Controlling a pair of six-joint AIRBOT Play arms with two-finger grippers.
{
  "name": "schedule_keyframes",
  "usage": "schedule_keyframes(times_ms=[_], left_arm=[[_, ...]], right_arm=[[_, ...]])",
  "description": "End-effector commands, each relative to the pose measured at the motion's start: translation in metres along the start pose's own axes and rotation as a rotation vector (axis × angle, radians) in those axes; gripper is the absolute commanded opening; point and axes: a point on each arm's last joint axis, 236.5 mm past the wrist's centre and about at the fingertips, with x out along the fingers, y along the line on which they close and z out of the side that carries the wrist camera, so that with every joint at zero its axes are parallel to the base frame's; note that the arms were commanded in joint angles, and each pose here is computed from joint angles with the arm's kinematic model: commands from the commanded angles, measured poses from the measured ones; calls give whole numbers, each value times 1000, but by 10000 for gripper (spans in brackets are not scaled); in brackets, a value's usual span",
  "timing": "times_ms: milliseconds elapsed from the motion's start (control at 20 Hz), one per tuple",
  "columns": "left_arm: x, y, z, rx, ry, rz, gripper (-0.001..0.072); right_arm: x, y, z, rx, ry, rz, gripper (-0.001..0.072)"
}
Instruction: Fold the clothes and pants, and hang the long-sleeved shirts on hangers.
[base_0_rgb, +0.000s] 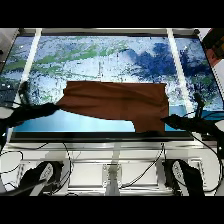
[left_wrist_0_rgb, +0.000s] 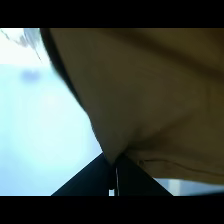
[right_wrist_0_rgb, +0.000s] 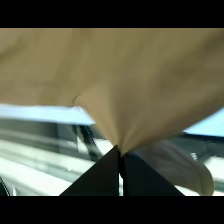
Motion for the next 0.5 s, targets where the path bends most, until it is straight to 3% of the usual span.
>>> schedule_keyframes(times_ms=[0,150,450], left_arm=[[-50,0,60,-9,-317,80,11],[-24,-3,67,-16,-311,62,11],[73,19,51,-117,-196,95,11]], right_arm=[[-21,13,42,64,-246,-5,7],[-31,0,88,115,-428,-20,7],[18,-25,132,154,-506,-87,7]])
